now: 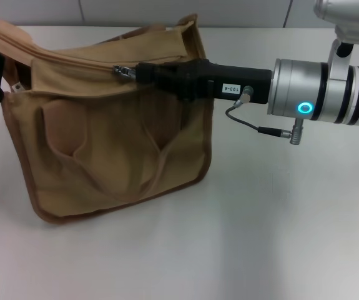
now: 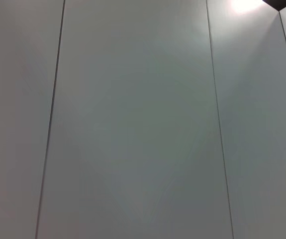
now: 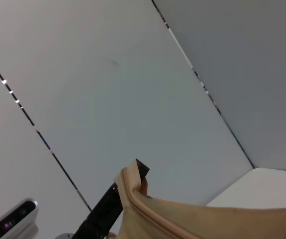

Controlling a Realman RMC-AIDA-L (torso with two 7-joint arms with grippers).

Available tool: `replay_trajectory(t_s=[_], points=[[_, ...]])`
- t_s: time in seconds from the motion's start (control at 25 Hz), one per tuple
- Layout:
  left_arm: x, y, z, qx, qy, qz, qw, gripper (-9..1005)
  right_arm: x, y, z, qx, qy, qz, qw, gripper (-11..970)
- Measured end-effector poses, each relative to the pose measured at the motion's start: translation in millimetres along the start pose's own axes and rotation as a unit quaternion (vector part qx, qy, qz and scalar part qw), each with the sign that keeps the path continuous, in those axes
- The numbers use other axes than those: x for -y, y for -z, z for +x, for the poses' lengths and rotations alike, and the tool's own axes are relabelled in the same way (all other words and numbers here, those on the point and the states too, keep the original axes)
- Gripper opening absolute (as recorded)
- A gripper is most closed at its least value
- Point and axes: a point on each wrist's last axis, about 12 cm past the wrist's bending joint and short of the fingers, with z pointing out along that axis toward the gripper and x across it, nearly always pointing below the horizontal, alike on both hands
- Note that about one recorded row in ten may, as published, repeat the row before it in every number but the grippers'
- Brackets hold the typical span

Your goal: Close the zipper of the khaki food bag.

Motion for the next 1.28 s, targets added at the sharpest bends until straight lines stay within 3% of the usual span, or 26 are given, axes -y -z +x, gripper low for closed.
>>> replay_trajectory(t_s=[0.88, 1.28], points=[[-0.7, -4, 1, -0.002, 0.005, -0.001, 1.0, 53, 9.5, 32, 9, 0.042, -0.015, 0.034, 0.998, 2], [-1.3, -7, 2, -0.003, 0.007, 0.0, 1.0, 55, 7.2, 43, 9, 0.058, -0.018, 0.023, 0.998, 35]])
